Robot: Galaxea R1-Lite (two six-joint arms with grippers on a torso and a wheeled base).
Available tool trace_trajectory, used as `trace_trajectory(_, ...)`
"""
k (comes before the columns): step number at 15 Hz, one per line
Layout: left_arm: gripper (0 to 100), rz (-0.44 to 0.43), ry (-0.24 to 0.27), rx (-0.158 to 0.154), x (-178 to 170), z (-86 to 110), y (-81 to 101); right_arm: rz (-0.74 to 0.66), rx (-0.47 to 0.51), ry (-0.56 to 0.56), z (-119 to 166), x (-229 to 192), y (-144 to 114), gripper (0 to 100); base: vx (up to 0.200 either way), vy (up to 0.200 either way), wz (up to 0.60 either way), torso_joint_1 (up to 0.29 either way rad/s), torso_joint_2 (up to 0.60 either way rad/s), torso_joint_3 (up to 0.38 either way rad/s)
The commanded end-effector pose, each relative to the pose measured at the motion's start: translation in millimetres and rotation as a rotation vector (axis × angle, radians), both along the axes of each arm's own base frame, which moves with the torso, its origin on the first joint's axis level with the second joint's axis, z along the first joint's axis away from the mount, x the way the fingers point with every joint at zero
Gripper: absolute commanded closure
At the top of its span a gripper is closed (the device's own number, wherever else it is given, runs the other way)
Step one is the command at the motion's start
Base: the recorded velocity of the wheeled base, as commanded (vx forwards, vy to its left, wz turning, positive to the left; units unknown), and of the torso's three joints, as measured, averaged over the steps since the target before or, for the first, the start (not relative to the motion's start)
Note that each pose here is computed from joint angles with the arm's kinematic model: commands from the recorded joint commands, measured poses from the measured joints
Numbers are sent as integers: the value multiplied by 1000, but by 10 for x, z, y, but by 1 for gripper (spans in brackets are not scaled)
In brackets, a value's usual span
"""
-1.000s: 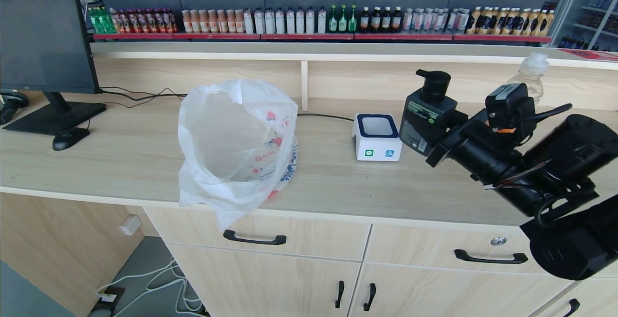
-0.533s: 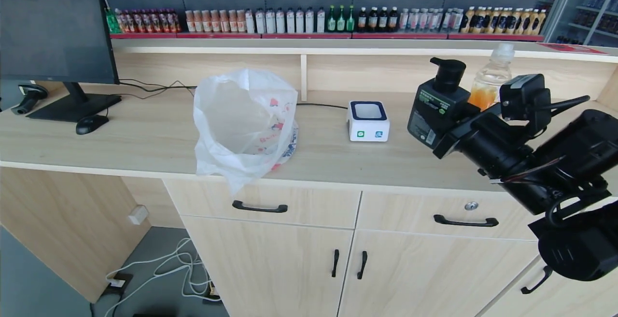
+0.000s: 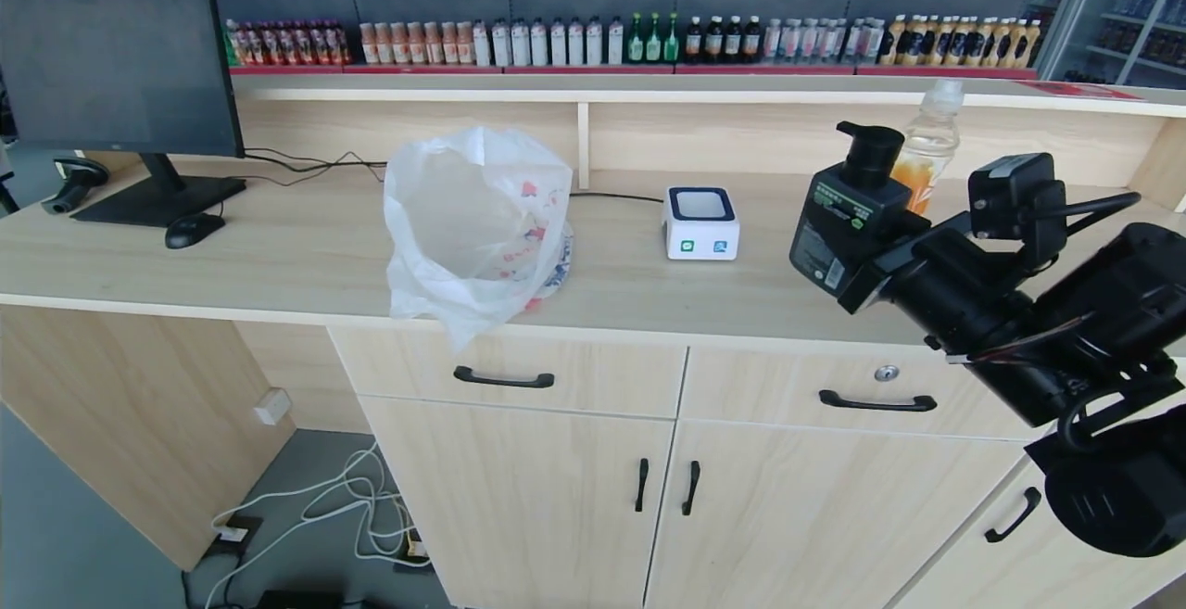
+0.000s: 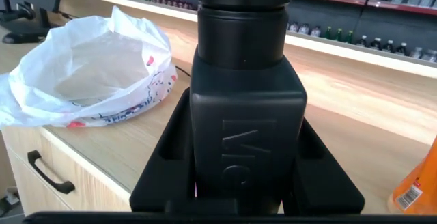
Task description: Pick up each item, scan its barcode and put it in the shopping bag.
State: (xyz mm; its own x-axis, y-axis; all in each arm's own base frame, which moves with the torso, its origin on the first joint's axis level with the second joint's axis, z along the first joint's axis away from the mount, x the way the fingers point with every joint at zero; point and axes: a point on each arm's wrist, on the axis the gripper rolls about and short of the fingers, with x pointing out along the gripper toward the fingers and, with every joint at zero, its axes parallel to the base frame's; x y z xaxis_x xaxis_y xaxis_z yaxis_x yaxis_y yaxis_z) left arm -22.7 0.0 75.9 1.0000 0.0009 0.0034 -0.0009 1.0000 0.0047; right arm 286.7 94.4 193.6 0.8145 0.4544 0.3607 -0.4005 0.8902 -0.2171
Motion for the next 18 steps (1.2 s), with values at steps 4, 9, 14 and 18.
trace_trajectory(4,0,1,0,-3,1,1,0,-57,9,3,8,39,-177,100,0,200,0,5,5,0)
trace_trajectory(9,0,1,0,-3,1,1,0,-73,19,22,-26,70,-240,100,0,200,0,3,5,2)
trace_trajectory(14,0,1,0,-3,1,1,0,-72,20,22,-24,61,-242,100,0,200,0,2,4,0)
trace_trajectory(18,0,-1,0,-3,1,1,0,-72,24,14,-3,70,-240,100,0,150,0,2,2,3)
